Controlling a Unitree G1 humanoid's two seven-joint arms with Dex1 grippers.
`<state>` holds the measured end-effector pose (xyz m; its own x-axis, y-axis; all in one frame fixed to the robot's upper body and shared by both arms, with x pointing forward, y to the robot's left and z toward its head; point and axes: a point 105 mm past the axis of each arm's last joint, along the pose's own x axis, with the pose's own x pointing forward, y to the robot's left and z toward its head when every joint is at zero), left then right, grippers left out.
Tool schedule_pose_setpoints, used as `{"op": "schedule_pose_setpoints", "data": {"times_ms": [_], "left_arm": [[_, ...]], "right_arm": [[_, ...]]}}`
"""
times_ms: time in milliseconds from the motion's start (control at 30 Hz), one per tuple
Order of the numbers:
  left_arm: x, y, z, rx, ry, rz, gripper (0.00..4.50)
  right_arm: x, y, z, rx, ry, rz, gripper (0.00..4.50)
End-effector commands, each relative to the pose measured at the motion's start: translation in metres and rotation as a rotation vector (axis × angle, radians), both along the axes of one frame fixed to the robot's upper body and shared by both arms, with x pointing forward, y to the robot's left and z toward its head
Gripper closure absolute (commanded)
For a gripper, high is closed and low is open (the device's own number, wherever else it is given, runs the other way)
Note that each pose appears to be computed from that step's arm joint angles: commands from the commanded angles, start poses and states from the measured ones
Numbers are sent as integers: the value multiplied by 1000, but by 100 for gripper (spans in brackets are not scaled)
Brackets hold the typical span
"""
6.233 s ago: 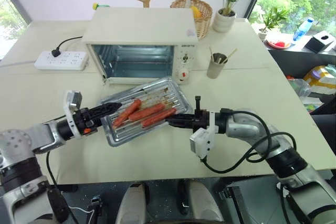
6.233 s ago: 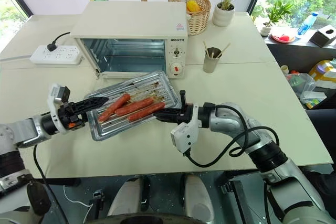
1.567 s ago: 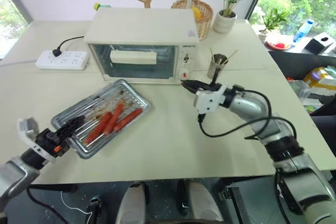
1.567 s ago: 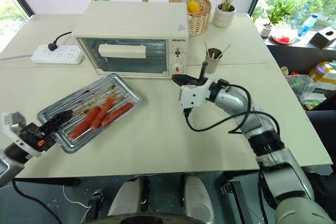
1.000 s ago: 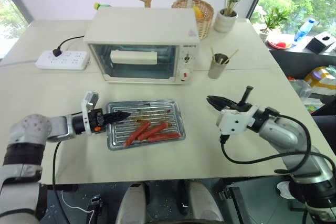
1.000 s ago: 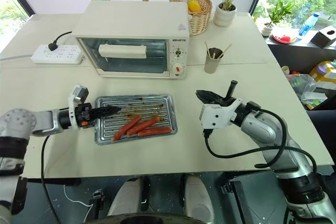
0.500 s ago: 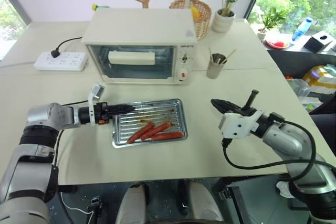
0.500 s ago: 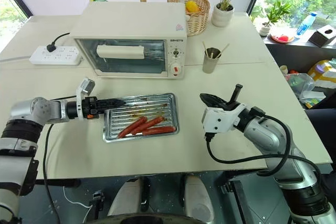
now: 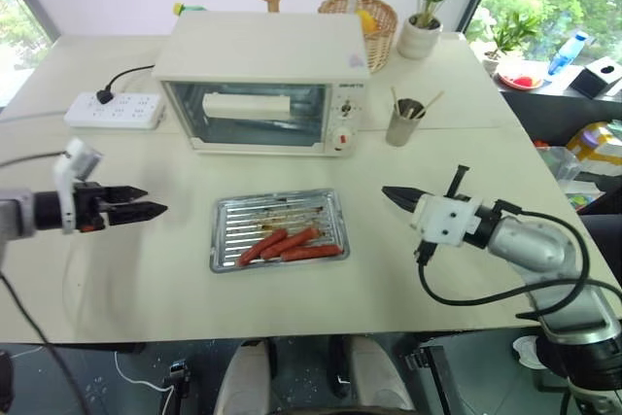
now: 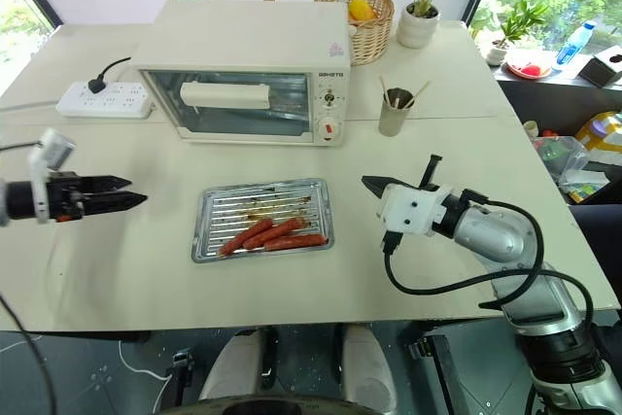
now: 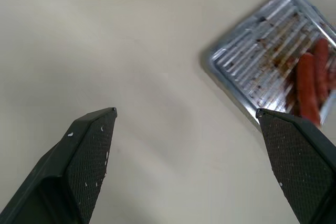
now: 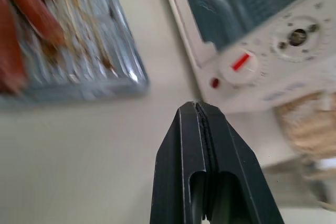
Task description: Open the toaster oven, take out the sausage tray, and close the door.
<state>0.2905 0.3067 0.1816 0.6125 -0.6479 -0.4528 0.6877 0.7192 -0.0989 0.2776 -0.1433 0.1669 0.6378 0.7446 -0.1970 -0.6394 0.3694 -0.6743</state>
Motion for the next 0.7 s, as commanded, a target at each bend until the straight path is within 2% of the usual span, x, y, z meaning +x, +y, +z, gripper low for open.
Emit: {"op": "schedule_pose_setpoints", "data": {"times_ms": [33,100,233,300,467,700], "left_arm": [[-9,-12,42,24,-173,-56,0],[-15,-22,57,42,-237,-80,0],[-24,-34,63,81,-268,-103,0],[-28,-41,67,86,-294,-126,0],[-32,-47,68,81,-311,-140,0],[-39,-44,65,93,-272,-158,0]], "right_arm": [[-10,0,22,158,122,27,400],[-17,-1,31,259,254,58,324],[-26,-5,40,342,446,89,111],[-39,-11,48,353,568,159,2],[-43,-28,61,343,675,158,2],[-36,-39,56,262,640,102,2]]}}
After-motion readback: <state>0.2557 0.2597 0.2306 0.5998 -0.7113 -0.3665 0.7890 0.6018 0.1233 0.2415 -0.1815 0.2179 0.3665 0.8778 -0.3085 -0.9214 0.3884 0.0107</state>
